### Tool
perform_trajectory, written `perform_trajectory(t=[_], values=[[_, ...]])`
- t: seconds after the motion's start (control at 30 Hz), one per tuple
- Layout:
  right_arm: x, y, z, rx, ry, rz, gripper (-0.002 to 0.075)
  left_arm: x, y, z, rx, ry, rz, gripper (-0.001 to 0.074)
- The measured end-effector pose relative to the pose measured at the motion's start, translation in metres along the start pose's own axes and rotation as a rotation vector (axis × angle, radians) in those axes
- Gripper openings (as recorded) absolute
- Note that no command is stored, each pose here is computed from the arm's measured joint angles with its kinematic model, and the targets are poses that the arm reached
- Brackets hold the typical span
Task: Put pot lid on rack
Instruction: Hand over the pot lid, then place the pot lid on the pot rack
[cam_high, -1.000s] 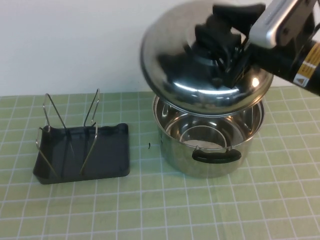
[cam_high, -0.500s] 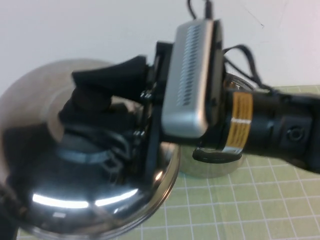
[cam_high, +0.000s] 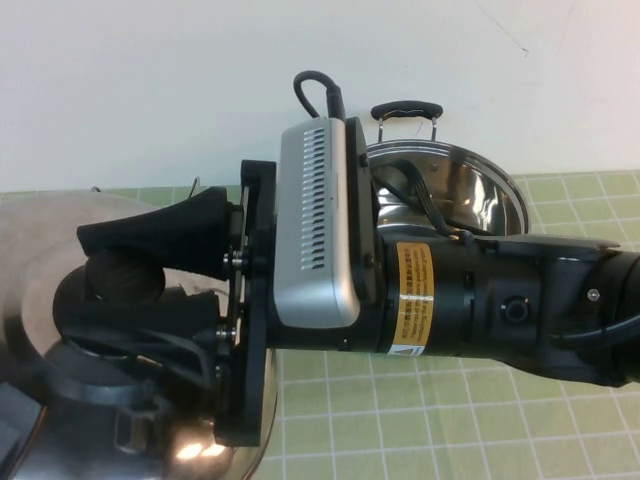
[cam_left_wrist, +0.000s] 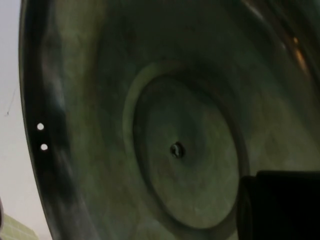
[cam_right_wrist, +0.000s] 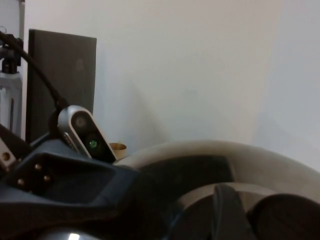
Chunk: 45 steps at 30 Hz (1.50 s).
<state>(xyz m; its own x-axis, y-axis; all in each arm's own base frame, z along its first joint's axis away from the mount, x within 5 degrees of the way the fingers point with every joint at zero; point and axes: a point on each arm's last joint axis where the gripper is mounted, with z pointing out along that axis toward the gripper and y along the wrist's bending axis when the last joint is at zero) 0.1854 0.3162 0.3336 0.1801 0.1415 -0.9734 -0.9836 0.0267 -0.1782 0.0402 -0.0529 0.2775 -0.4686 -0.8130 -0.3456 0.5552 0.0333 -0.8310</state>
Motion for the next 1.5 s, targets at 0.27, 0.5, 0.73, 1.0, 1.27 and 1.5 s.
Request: perform_trajectory(t=[0.27,0.5,0.73,1.0,1.27,1.5], values=[[-0.002,0.003,0.0,-0.031,-0.027,0.023,0.0386,0.003,-0.002,0.0,0.025,0.032,0.01,0.0113],[-0.016,0.007,0.0,-0.082,-0.153,0.047,0.0613,0.003,-0.011,0.004,-0.006,0.072,0.125,0.0113],[-0.062,0.008,-0.012,-0.063,-0.258,-0.119,0.0516,-0.022,-0.037,0.023,-0.232,0.052,0.532,0.0112],[-0.137,0.019,-0.062,-0.017,-0.348,-0.311,0.008,-0.061,-0.027,0.074,-0.444,0.181,0.673,0.0112],[-0.154,0.048,-0.093,-0.091,-0.048,-0.393,0.0006,-0.1,0.019,0.133,-0.566,0.359,0.711,0.0112],[-0.156,0.058,-0.111,-0.037,0.096,-0.403,0.0001,-0.118,0.081,0.162,-0.652,0.501,0.693,0.0112]])
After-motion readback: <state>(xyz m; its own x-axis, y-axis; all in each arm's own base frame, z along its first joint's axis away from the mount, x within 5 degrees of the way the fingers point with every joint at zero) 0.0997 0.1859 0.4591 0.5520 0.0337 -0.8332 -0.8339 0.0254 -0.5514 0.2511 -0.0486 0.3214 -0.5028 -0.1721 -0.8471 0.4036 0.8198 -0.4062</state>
